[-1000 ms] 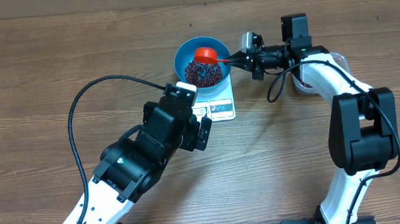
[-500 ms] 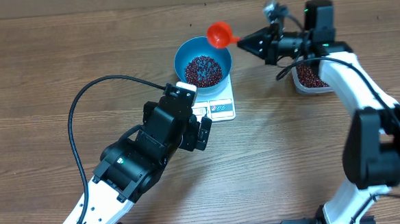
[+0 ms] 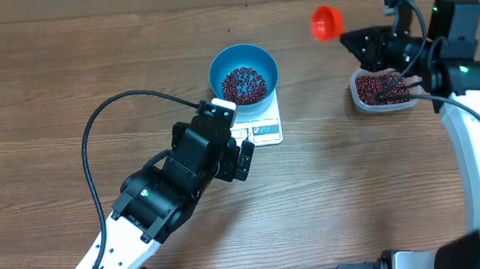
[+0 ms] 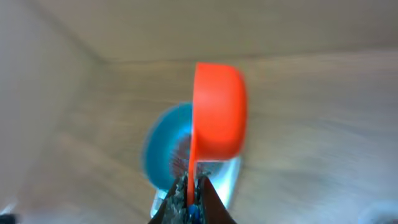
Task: Scoop item into bowl and weigh 150g on scale
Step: 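Return the empty scoop right into the bean tub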
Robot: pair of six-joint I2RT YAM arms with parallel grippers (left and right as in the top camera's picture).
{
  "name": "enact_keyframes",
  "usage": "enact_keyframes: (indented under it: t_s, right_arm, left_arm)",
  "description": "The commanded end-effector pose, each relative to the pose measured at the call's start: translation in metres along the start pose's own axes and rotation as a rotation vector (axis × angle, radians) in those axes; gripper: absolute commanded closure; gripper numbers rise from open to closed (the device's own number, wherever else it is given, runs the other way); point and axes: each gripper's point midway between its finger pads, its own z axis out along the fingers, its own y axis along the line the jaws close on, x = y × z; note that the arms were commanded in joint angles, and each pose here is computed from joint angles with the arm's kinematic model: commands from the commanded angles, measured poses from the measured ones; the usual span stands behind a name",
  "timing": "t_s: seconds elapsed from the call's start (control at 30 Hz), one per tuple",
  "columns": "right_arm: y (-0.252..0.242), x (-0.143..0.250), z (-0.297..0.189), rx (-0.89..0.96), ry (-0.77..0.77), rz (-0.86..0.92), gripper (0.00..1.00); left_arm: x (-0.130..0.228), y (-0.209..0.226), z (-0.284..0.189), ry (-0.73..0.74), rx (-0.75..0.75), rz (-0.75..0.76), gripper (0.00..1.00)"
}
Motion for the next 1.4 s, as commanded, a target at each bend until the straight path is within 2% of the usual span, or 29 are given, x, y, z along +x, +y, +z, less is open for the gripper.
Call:
enact_keyframes:
  t_s: [0.0, 0.17, 0.3, 0.8, 1.37]
  right_arm:
    - [-0.045, 0.001, -0.025, 0.339, -0.007, -0.02, 0.96]
    - [-0.097, 0.031, -0.051, 0.671, 0.111, 0.006, 0.96]
    - [-0.119, 0.045, -0.062, 0.805, 0.175, 0.018, 0.96]
    - [-0.178, 0.122, -0.011, 0.848, 0.488, 0.111, 0.96]
    - [-0.201, 0.126, -0.027, 0.918, 0.496, 0.147, 0.96]
  left_arm:
    - [-0.001, 0.004, 0.002, -0.002, -0.017, -0.018, 0.0]
    - [-0.001, 0.004, 0.002, -0.002, -0.017, -0.018, 0.01]
    - [-0.001, 0.004, 0.002, -0.002, -0.017, -0.017, 0.0]
    - [-0.001, 0.004, 0.002, -0.002, -0.017, -0.017, 0.0]
    - [-0.001, 0.004, 0.002, -0.002, -0.017, -0.017, 0.0]
